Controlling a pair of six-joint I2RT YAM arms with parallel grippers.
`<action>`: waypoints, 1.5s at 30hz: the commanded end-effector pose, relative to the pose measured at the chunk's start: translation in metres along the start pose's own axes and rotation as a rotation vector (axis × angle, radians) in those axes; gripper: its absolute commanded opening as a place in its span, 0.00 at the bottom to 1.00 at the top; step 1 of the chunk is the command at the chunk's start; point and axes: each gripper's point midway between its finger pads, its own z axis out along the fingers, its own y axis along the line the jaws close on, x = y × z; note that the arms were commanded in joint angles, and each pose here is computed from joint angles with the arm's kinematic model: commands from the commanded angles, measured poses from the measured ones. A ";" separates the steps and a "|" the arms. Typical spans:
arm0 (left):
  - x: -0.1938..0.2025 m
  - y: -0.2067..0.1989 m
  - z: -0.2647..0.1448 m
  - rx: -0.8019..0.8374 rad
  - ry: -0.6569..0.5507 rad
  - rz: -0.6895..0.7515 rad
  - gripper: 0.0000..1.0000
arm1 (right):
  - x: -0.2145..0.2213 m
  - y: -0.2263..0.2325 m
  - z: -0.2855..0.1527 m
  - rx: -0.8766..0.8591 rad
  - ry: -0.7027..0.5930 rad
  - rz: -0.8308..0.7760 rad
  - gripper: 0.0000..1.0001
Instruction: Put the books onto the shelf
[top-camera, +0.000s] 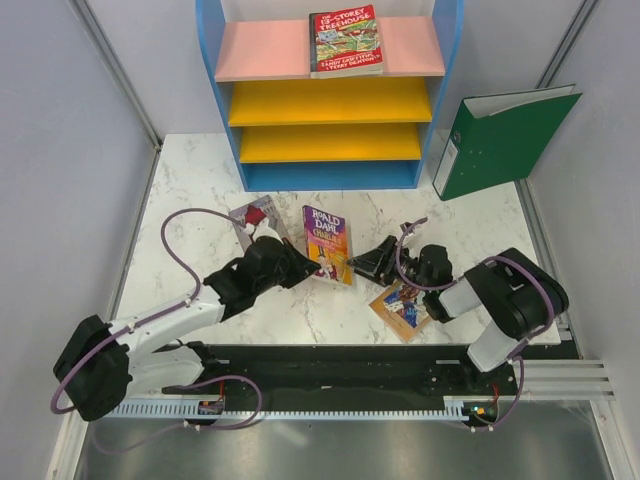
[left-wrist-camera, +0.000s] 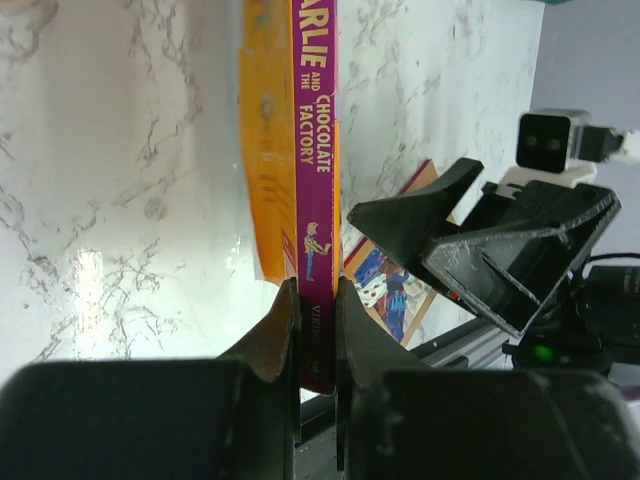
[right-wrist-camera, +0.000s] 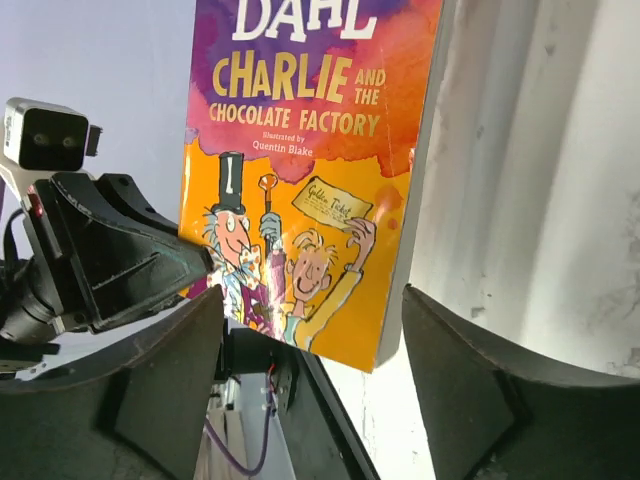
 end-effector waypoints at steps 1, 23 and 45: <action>-0.035 -0.029 -0.017 0.013 -0.083 0.094 0.02 | -0.020 0.012 -0.006 0.031 -0.078 -0.166 0.79; -0.135 -0.192 -0.057 0.435 -0.031 0.337 0.02 | -0.041 -0.021 -0.033 0.332 -0.189 -0.230 0.89; -0.151 -0.226 0.011 0.892 0.149 0.027 0.02 | -0.036 -0.027 -0.031 0.331 -0.174 -0.203 0.89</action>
